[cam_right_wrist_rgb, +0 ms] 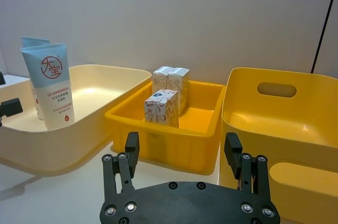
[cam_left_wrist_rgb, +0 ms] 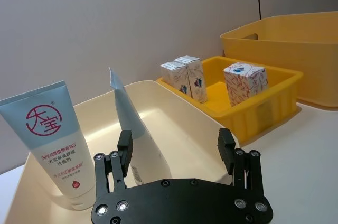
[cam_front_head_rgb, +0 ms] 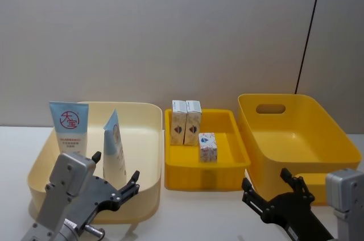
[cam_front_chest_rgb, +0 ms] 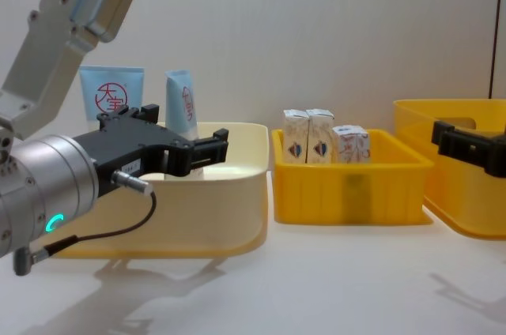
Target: Bimanual collaborative sorting of washing and personal care products
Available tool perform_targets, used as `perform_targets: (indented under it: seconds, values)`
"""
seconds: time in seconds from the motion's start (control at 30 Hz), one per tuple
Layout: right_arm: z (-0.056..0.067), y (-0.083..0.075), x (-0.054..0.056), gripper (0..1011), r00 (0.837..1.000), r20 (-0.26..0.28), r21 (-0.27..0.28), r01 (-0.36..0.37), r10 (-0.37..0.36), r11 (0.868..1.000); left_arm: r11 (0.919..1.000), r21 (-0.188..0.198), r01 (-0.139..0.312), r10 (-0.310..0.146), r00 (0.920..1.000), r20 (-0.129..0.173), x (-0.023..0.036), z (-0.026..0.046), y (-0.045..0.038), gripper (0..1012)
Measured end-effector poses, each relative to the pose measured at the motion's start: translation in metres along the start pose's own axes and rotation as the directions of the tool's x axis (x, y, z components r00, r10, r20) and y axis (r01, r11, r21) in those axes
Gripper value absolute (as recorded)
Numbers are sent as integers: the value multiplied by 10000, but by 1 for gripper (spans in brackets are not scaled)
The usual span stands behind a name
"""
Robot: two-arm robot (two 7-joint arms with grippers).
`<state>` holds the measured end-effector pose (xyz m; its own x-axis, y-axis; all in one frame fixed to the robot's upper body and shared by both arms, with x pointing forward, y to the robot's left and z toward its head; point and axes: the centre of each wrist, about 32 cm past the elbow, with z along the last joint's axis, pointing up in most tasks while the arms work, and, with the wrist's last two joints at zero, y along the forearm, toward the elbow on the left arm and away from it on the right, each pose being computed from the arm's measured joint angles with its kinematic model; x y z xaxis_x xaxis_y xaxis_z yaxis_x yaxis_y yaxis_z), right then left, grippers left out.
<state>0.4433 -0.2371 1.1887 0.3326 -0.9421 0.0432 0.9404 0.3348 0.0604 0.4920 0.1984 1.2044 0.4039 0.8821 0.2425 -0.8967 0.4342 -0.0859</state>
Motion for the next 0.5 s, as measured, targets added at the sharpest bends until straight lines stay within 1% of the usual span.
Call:
perform_targets:
  seconds: [0.5]
  values:
    - [0, 0, 0, 1001, 10000, 1, 0, -1, 1, 10000, 10000, -1, 0, 0, 10000, 1, 0, 0, 0, 1003]
